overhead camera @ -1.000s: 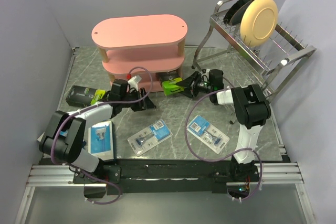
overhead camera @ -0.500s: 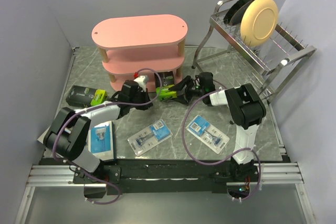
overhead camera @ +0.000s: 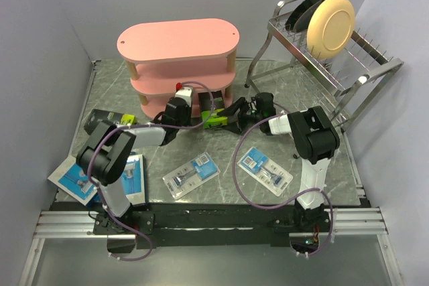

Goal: Place and organize the shaving razors onto the shelf

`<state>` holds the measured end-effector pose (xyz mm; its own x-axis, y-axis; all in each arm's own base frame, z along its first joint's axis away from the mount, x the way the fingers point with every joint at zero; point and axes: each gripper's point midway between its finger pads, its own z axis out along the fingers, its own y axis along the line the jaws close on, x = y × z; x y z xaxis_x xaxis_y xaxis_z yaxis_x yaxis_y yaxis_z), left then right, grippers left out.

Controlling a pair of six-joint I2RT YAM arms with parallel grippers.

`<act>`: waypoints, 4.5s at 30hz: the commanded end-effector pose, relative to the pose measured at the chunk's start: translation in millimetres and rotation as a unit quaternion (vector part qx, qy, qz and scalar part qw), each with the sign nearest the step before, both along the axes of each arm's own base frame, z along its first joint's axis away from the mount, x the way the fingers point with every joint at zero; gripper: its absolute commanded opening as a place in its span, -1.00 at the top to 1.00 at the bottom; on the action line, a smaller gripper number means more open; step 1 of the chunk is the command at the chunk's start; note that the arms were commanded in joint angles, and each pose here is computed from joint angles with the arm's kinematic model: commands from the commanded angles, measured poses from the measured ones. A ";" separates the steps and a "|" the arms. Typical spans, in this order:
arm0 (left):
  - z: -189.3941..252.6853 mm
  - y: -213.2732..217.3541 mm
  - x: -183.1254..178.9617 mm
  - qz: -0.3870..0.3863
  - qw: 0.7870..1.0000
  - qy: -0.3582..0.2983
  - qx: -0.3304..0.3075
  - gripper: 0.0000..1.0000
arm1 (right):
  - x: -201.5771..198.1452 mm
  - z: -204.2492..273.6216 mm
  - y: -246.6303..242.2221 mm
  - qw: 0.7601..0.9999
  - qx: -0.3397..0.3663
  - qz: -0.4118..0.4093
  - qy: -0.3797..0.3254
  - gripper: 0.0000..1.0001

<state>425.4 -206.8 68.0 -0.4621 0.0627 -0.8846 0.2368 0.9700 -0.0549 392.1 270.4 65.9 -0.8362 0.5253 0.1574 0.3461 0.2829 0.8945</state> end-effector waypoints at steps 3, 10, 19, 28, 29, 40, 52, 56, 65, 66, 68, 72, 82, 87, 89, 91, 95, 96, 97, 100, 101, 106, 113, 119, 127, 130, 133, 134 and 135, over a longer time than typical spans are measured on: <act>28.2 -30.9 41.1 -0.015 0.997 -0.064 -0.031 0.98 | 17.2 7.4 3.1 1.000 0.019 -0.016 -0.008 -0.45; 33.9 -62.2 63.2 -0.041 0.995 -0.074 -0.044 0.98 | 21.9 8.9 6.4 0.999 0.041 -0.029 -0.005 -0.33; 32.9 -61.7 51.9 -0.029 0.997 -0.060 -0.038 0.95 | 35.8 14.9 9.8 0.998 0.054 -0.043 -0.001 -0.04; 33.2 -31.9 -10.1 -0.024 0.999 -0.002 -0.033 0.91 | 57.8 18.5 8.0 0.999 0.023 -0.017 -0.026 -0.09; 38.7 -29.4 -16.8 -0.026 0.999 0.001 -0.036 0.89 | 59.2 17.1 7.2 0.999 0.019 -0.019 -0.023 -0.10; 38.8 -32.2 -36.4 -0.045 0.998 -0.011 -0.034 0.85 | 58.8 25.1 -12.8 0.999 -0.010 -0.019 -0.048 -0.53; 37.1 -34.6 14.7 -0.006 0.998 -0.067 0.018 0.77 | 34.4 49.2 -17.7 0.997 -0.019 -0.007 -0.075 -1.00; 42.1 -34.6 34.0 0.000 0.994 -0.104 0.040 0.77 | 18.5 53.6 -20.6 0.997 -0.008 -0.010 -0.070 -1.00; 33.4 -49.1 63.9 0.001 0.992 -0.121 0.037 0.75 | -0.2 105.4 -29.3 0.989 0.009 0.016 -0.148 -1.00; 36.6 -50.1 67.5 0.003 0.991 -0.129 0.033 0.74 | -0.8 106.8 -30.8 0.988 0.008 0.015 -0.150 -1.00; 34.8 -54.1 72.8 -0.001 0.991 -0.130 0.036 0.70 | -1.2 104.6 -36.8 0.988 0.000 0.009 -0.152 -1.00; 34.9 -58.8 80.5 -0.002 0.990 -0.133 0.040 0.64 | 1.1 96.4 -42.0 0.990 0.000 -0.001 -0.139 -1.00; 34.8 -58.7 78.9 -0.004 0.990 -0.135 0.045 0.35 | 10.3 90.7 -45.8 0.991 -0.002 -0.004 -0.135 -1.00; 52.3 -45.8 60.0 -0.001 0.988 -0.145 0.043 0.26 | 8.3 95.6 -45.7 0.989 -0.009 0.010 -0.150 -1.00; 58.9 -40.1 49.9 -0.003 0.988 -0.146 0.042 0.21 | 8.2 100.3 -44.1 0.986 -0.013 0.023 -0.166 -1.00; 65.1 -30.2 33.8 0.001 0.991 -0.128 0.039 0.16 | 6.8 103.0 -43.9 0.982 -0.024 0.038 -0.182 -1.00; 68.8 -19.5 -5.2 -0.012 0.997 -0.076 0.017 0.12 | -3.0 103.1 -48.1 0.972 -0.065 0.078 -0.214 -1.00; 76.9 -16.5 -20.5 -0.022 0.997 -0.069 0.005 0.12 | -10.0 96.6 -51.4 0.965 -0.092 0.104 -0.222 -1.00; 71.0 -13.6 -34.6 -0.026 0.999 -0.042 -0.004 0.08 | -13.2 98.0 -53.7 0.959 -0.107 0.117 -0.235 -1.00; 72.8 -7.5 -78.9 -0.055 0.998 0.005 -0.036 -0.07 | -28.9 87.6 -65.0 0.939 -0.167 0.167 -0.251 -1.00; 72.3 -1.1 -87.4 -0.047 0.998 0.017 -0.040 -0.10 | -31.2 85.8 -67.7 0.935 -0.179 0.174 -0.254 -1.00; 74.3 50.8 -119.5 0.018 0.993 0.085 -0.085 -0.34 | -44.0 76.7 -63.8 0.922 -0.213 0.193 -0.258 -0.97; 86.7 169.6 -119.1 0.195 0.964 0.113 -0.138 0.07 | -38.3 56.4 -22.7 0.940 -0.181 0.186 -0.221 0.42; 97.1 247.4 -133.5 0.326 0.928 0.088 -0.158 -0.17 | -13.0 33.6 -9.0 0.966 -0.163 0.133 -0.151 0.55; 94.3 304.0 -139.8 0.417 0.874 0.080 -0.237 -0.74 | 30.6 21.6 13.1 0.985 -0.103 0.078 -0.112 0.53; 95.0 304.3 -134.6 0.405 0.876 0.075 -0.250 -0.82 | 46.7 23.5 21.7 0.989 -0.076 0.065 -0.111 0.50; 86.9 308.1 -133.7 0.403 0.877 0.080 -0.249 -0.84 | 59.6 25.9 30.2 0.991 -0.056 0.054 -0.107 0.47; 80.6 309.3 -135.1 0.407 0.875 0.085 -0.248 -0.84 | 63.9 28.8 32.4 0.991 -0.054 0.053 -0.112 0.46; 78.2 310.9 -135.2 0.409 0.874 0.085 -0.248 -0.84 | 63.4 25.7 35.0 0.991 -0.053 0.055 -0.107 0.46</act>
